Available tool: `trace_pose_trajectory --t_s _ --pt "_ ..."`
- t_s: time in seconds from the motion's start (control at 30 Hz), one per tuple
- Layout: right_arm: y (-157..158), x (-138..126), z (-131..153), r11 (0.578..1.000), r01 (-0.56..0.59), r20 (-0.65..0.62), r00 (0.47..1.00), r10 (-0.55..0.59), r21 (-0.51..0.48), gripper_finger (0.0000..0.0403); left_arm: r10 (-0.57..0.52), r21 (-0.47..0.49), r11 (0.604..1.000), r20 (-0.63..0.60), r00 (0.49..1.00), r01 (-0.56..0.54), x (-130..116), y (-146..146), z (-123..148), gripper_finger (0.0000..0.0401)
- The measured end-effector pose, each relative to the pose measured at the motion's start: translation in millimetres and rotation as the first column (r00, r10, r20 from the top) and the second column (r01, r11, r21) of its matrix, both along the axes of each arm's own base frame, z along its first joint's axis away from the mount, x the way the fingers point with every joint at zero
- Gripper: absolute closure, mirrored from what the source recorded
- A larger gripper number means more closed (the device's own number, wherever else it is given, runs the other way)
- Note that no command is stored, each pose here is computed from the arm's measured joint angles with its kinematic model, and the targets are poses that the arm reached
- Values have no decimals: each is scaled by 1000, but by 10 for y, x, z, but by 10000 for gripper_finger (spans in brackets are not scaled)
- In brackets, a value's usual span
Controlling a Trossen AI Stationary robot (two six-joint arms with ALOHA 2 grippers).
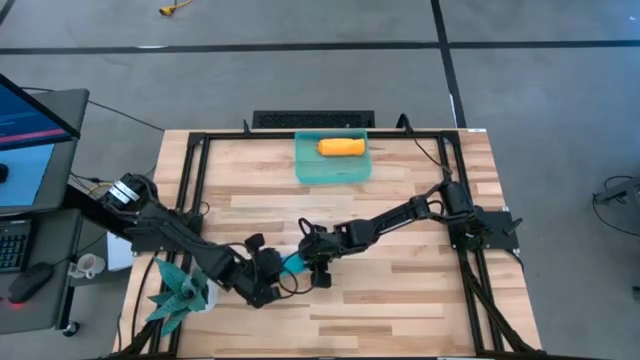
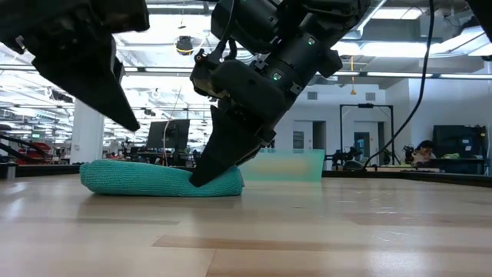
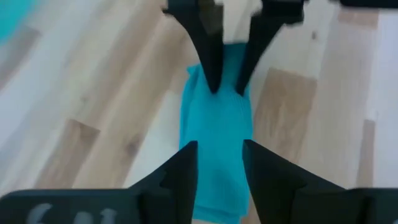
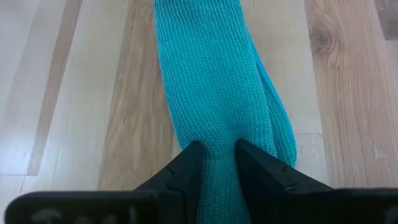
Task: Roll microfiber towels into tight, uniform cylinder then place into a basket
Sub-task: Put the rolled blue microfiber cloth into the blue bin
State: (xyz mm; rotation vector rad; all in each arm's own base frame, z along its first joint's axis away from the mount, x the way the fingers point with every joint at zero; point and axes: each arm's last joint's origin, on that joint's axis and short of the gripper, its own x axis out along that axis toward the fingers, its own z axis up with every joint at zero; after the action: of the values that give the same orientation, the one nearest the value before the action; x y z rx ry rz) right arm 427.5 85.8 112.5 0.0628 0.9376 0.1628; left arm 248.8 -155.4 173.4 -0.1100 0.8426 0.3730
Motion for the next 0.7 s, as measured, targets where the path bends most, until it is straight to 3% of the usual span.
trace_pose_trajectory --t_s 0.33,0.43,0.53,0.7 --pt "80 -17 0 1000 -1 -2 1000 1 5 274 35 -76 996 -40 999 -38 59 122 -42 248" --pt "100 -21 0 1000 -3 -1 1000 3 1 275 38 -64 997 -148 988 -48 -8 198 -100 247" --pt "98 -20 0 1000 -5 0 1000 5 2 275 119 -45 989 -285 951 -138 -115 367 -88 247" --pt "47 -9 1 1000 -3 -2 1000 3 14 274 251 14 964 -368 895 -264 -307 660 130 247"
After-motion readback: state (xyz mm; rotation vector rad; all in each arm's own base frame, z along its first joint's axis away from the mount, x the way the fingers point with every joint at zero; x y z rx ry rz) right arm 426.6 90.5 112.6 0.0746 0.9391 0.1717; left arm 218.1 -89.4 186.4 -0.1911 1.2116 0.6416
